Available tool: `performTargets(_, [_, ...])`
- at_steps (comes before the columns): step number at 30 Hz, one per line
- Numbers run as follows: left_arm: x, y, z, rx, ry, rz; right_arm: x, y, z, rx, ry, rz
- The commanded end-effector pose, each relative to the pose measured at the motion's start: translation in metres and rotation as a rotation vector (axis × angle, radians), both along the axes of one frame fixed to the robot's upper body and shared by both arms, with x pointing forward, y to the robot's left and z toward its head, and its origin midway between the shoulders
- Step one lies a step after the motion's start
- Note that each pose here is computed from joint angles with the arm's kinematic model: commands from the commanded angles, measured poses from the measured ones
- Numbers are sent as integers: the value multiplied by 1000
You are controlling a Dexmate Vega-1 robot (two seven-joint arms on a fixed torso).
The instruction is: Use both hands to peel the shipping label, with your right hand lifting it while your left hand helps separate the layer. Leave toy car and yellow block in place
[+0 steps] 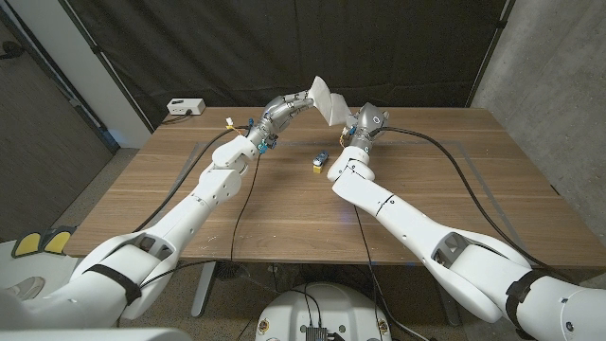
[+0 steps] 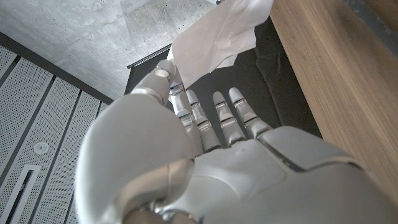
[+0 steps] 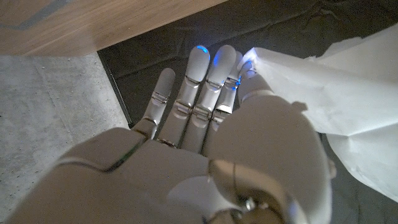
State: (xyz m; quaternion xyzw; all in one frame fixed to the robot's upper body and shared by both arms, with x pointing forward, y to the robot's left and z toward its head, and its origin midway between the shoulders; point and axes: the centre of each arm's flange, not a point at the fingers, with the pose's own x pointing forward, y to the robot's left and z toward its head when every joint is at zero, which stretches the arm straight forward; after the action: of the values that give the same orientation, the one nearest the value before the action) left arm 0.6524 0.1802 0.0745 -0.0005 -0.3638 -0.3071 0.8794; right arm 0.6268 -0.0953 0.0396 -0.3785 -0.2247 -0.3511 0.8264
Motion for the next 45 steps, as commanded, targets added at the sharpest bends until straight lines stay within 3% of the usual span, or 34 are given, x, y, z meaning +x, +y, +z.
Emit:
performTargets(1, [-7,1,-3,-5,-9,4,2,-2,-8,3,51,-34])
performTargets(21, [-14,9,-6,-6,-13,2,-4,3,-16,9,82,-11])
performTargets(26, [-15,12,-7,-3,-15,0,-5,0,-21,31,73,65])
performTargets(31, [-16,15,-9,-2,-14,-4,-5,-5,-25,85,67,187])
performTargets(41, [-19,23,-11,-20,-19,19,0,-17,-35,310,41,465])
performTargets(45, [-22,27,-12,41,-79,45,-2,-18,-36,324,-33,463])
